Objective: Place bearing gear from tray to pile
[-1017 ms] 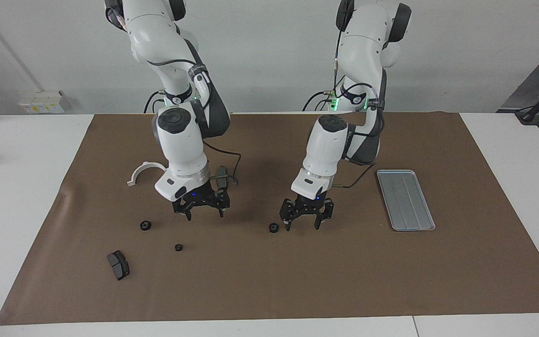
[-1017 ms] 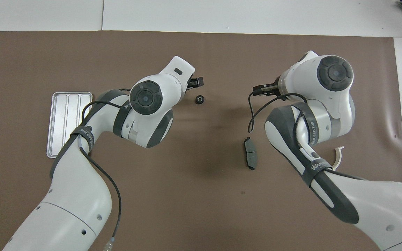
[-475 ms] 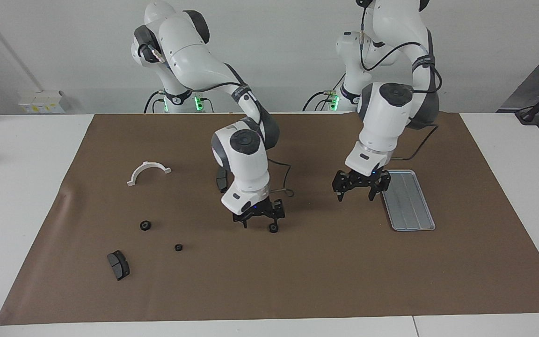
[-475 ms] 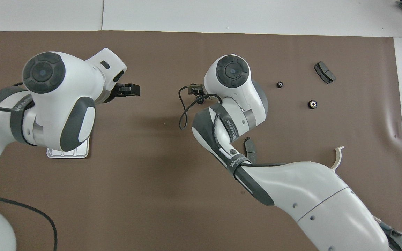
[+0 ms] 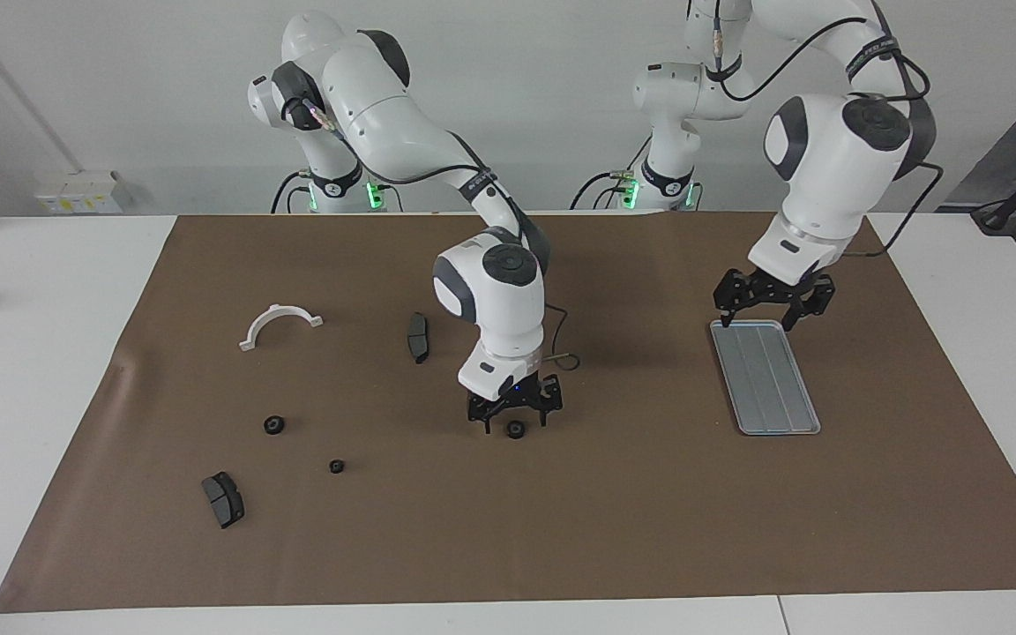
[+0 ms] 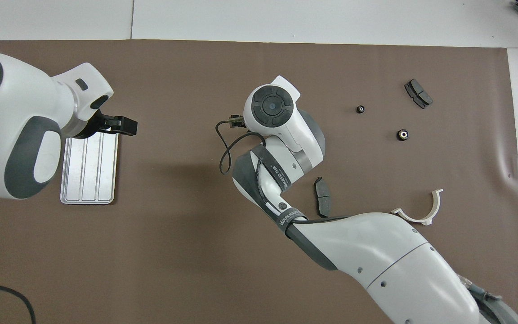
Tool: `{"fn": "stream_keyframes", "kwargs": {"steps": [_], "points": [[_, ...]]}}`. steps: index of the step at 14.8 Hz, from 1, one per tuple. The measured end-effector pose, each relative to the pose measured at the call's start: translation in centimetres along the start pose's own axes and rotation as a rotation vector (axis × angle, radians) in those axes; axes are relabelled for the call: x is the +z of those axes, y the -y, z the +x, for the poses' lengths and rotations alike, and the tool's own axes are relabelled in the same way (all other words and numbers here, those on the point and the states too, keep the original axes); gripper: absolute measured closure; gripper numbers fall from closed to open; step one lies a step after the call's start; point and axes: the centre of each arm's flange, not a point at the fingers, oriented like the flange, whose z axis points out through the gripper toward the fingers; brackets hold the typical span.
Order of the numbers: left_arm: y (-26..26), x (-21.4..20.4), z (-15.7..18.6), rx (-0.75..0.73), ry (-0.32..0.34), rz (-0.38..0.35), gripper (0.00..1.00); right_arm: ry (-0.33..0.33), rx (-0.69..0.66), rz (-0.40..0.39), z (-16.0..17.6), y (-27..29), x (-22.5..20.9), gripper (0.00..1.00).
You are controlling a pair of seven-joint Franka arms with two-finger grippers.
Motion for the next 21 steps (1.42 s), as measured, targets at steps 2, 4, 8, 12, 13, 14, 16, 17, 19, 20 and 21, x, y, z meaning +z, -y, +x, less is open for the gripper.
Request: {"fn": "stream_keyframes", "kwargs": {"steps": [2,4,8,12,13,14,16,17,19,20,21], "points": [[3.3,-2.6,-1.3,-0.021,-0.005,0.003,0.00,0.003,-0.008,-0.009,-0.2,0.0,0.6,0.04],[5.6,-5.6,-2.2,0.000,0.000,0.004,0.00,0.003,-0.009,-0.009,-0.2,0.1,0.7,0.23],[7.1,-10.0,-2.5,0.004,0.011,0.005,0.00,0.005,-0.017,-0.008,-0.5,0.6,0.7,0.47],[6.9,-10.4,-3.2,0.005,0.079,-0.007,0.00,0.011,-0.021,-0.009,-0.8,0.8,0.9,0.47],[6.9,-10.2,-3.3,0.004,0.088,-0.009,0.00,0.012,-0.021,-0.010,-0.8,0.7,1.0,0.47],[6.9,-10.0,-3.3,0.004,0.095,-0.010,0.00,0.013,-0.021,-0.011,-0.9,0.7,1.1,0.47],[6.9,-9.8,-3.4,0.004,0.102,-0.011,0.00,0.017,-0.022,-0.013,-1.0,0.7,1.3,0.50],[6.9,-9.8,-3.4,0.004,0.103,-0.011,0.00,0.018,-0.023,-0.013,-1.0,0.7,1.3,0.51],[6.9,-10.0,-3.4,0.003,0.099,-0.011,0.00,0.016,-0.027,-0.011,-1.0,0.9,1.1,0.64],[6.9,-10.2,-3.4,0.004,0.095,-0.010,0.00,0.016,-0.027,-0.011,-1.0,0.9,1.2,0.65],[6.9,-10.3,-3.4,0.004,0.093,-0.010,0.00,0.016,-0.027,-0.011,-1.0,0.9,1.2,0.65]]}}
